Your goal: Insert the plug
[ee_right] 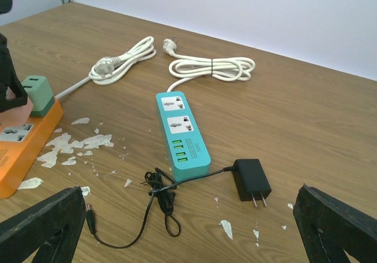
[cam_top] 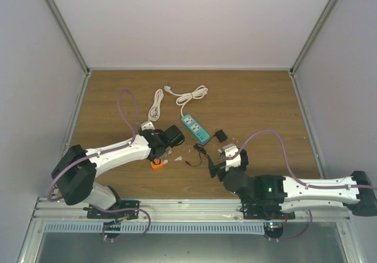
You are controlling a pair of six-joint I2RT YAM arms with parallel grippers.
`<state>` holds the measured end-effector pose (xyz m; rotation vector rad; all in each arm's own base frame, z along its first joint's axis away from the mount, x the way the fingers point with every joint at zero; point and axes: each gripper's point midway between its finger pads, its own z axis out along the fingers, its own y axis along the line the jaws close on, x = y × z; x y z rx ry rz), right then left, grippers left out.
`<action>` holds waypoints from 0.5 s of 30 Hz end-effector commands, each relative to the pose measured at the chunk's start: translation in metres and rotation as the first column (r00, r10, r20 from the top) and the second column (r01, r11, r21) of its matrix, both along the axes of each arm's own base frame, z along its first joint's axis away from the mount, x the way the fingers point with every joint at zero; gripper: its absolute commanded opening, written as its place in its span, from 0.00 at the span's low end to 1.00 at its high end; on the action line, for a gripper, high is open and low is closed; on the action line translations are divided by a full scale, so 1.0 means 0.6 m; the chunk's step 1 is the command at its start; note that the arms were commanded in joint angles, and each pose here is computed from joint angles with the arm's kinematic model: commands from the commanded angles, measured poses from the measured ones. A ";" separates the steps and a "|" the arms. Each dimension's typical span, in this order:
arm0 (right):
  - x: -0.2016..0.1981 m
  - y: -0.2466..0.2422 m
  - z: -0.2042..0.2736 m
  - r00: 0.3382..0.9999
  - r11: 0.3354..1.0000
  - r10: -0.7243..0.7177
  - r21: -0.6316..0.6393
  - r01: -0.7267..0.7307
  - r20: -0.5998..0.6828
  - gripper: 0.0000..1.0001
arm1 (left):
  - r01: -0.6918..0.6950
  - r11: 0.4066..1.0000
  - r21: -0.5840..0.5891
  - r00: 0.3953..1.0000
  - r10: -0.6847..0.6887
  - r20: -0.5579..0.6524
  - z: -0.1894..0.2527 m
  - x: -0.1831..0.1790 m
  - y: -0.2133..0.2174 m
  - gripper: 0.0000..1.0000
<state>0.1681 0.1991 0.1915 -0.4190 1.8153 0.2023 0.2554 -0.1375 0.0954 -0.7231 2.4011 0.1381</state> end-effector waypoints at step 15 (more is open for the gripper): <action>0.001 0.003 0.021 1.000 0.999 -0.017 0.047 0.017 0.013 1.00 | 0.043 0.999 0.033 0.999 -0.042 -0.031 -0.036 0.006 -0.011 0.00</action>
